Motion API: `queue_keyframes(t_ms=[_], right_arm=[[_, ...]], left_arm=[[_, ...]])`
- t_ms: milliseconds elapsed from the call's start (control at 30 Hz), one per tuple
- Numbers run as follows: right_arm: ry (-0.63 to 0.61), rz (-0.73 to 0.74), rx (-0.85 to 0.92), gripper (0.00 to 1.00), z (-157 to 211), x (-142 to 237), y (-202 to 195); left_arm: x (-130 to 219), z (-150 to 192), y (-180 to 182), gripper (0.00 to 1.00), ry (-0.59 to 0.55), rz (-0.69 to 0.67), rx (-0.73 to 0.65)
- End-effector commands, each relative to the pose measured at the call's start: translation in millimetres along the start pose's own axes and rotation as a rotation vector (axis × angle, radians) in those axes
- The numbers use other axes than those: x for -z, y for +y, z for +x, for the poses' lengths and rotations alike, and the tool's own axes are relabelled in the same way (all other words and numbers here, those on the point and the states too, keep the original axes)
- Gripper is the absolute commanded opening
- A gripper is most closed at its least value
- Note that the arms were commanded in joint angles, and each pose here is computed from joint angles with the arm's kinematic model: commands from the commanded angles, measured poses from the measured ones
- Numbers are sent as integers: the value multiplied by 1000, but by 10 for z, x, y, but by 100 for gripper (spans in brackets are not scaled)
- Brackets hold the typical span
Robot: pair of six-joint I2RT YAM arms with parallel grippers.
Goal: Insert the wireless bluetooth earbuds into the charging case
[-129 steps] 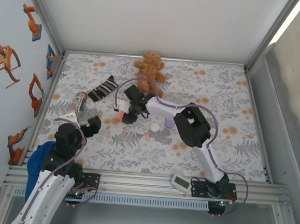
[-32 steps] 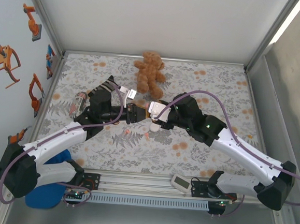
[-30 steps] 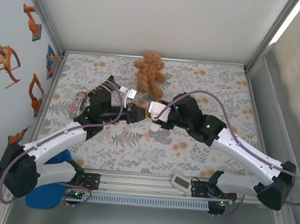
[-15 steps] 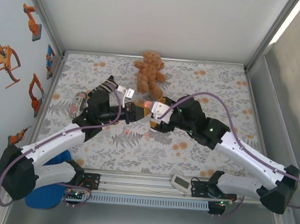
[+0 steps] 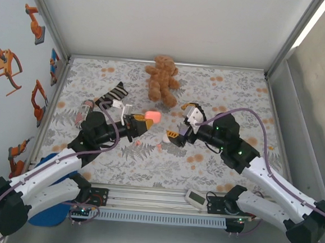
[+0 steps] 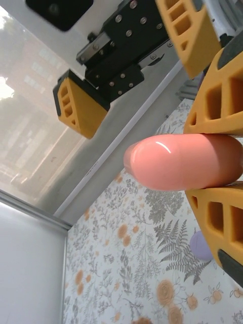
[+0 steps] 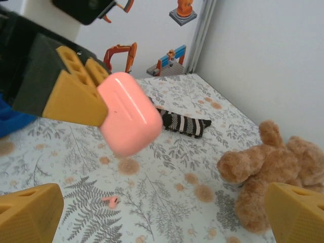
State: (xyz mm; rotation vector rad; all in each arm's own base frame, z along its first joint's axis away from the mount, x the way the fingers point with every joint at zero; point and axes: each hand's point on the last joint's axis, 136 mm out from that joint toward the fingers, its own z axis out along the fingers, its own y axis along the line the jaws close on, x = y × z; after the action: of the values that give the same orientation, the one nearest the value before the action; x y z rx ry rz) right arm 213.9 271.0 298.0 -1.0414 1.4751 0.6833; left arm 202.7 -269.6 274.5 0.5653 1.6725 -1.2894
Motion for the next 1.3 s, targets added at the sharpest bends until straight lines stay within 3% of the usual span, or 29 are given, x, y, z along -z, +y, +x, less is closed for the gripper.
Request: queue_keyframes(t_ms=[0,167,467,1267], right_arm=[[-171,-74,-153,99,-279,55,42],[-270,-187,-248,99,-403,61,169],[-280,-329,-317,90,-551,-164,267],[-210,-305,-331,76,-553,-481,155]], left_arm=[[82,-158,-93,0,-101,18,-125],[166,-182,-180,0,-154,54,-207],[186,-198,-335,0,-185,140,-285],[170,-235,-515,0,-183,230,-372]])
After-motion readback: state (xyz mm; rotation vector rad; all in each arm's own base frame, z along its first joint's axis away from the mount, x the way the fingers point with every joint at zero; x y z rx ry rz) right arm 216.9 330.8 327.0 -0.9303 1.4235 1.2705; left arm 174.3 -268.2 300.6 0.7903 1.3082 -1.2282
